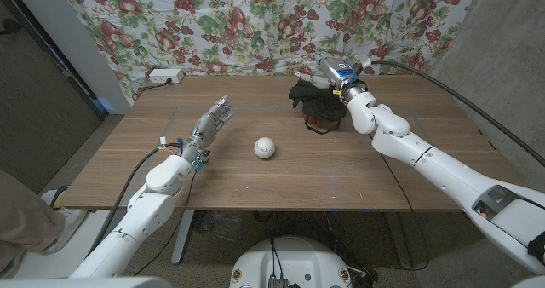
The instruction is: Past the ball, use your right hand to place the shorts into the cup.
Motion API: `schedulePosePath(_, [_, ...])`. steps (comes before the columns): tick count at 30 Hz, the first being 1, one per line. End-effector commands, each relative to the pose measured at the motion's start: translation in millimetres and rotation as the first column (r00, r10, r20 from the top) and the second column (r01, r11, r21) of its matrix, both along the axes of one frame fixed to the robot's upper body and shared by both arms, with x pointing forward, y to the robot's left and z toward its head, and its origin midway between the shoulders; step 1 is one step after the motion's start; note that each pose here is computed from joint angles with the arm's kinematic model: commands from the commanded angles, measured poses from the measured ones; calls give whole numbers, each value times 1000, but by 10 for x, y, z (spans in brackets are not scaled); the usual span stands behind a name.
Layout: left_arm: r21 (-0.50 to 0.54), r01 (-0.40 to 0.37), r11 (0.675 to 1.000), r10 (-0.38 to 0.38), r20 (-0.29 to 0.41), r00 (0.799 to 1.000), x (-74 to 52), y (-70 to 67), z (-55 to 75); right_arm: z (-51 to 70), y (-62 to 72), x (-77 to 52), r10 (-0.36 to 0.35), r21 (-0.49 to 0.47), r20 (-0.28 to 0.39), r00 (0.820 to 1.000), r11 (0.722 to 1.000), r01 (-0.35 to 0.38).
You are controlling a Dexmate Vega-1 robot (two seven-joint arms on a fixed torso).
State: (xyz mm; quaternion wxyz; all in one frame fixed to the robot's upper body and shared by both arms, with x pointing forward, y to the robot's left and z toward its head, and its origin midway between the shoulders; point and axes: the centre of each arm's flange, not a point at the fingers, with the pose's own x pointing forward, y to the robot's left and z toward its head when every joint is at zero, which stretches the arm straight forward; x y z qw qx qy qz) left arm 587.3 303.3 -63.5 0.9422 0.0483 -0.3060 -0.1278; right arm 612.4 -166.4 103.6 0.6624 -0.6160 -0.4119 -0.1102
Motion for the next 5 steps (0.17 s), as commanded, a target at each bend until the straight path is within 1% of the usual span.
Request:
schedulePosePath(1, [4,13,1000,-13,1,1000,85,-70,113,126,-93,-122,17,40,15,1000,999,-18])
schedulePosePath(5, [19,23,1000,-23,-4,1000,135,-91,132,131,-116,-139,15,54,19,1000,998,-16])
